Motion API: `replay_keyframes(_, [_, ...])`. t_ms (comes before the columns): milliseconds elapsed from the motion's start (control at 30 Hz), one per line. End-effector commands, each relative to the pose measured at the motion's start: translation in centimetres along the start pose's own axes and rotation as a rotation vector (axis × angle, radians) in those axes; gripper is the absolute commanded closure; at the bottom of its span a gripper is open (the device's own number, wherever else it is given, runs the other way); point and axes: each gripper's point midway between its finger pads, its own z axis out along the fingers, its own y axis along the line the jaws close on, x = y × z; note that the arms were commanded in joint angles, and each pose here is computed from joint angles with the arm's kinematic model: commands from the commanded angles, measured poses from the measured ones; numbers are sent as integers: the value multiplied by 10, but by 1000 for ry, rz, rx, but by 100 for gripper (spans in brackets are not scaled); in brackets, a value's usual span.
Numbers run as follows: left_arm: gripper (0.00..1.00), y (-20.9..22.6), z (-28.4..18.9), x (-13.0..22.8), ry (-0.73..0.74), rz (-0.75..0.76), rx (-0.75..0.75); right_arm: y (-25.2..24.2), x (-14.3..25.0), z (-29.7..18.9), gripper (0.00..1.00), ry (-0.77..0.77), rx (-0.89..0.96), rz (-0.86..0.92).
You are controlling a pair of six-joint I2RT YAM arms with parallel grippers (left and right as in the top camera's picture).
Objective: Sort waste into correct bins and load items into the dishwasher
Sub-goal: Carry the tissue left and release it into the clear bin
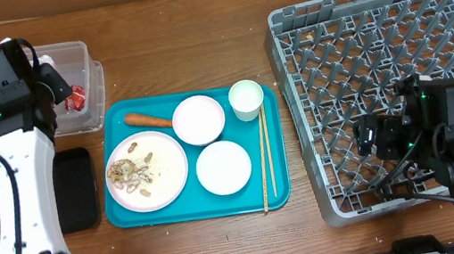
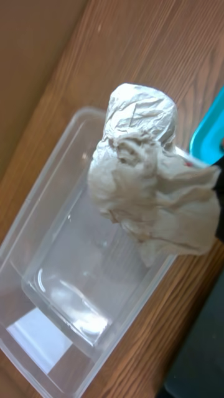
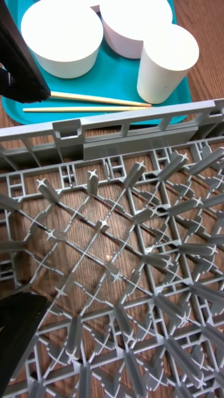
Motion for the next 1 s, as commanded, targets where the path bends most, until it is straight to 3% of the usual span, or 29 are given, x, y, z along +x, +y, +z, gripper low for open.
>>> replay_keyframes(0, [67,16,23,4,20,2,-79,4,-9,-8,0,-34,-10,-10])
replay_keyframes(100, [46,15,29,6,29,0,-74,4,-9,-8,0,-34,-10,-10])
replay_keyframes(167, [42,15,28,3,22,-1,-71,4,-9,-8,0,-35,-10,-10])
replay_keyframes(500, [37,-13,-6,13,99,15,74,4,-10,-8,0,-35,-10,-10])
replay_keyframes(767, [32,-45,-50,112,519,53,244,5,-13,-8,0,-50,-14,-12])
replay_keyframes(967, [31,-87,-71,137,592,143,368,10,-25,-9,0,-97,-35,-19])
